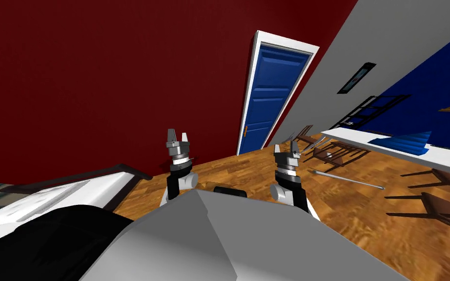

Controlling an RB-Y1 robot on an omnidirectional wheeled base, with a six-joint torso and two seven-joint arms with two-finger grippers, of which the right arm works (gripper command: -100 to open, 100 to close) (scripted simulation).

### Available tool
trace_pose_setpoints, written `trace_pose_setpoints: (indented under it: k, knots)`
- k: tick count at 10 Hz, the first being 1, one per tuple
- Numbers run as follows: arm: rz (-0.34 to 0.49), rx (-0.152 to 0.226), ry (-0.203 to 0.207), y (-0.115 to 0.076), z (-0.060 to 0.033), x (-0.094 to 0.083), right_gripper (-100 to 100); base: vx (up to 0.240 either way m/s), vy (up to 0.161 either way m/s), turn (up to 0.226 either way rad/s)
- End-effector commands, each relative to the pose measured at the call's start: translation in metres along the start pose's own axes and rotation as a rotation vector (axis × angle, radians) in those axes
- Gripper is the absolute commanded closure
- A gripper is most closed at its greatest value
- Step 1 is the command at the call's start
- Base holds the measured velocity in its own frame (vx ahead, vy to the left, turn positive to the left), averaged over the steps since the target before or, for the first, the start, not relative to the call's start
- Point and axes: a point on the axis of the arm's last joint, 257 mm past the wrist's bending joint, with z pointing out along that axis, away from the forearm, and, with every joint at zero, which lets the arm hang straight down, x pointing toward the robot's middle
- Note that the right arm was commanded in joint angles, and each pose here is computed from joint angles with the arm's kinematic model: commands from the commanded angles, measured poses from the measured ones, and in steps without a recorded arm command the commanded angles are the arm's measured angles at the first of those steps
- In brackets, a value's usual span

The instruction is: Pull the door open

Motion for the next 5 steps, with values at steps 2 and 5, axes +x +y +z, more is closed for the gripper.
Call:
trace_pose_setpoints:
  k: [2, 5]
  knots:
    - [0.064, 0.025, -0.012, -0.014, -0.0056, -0.007, -100, 0.057, -0.048, 0.202]
    - [0.145, 0.057, -0.033, -0.034, -0.0135, -0.017, -100, 0.066, -0.068, 0.195]
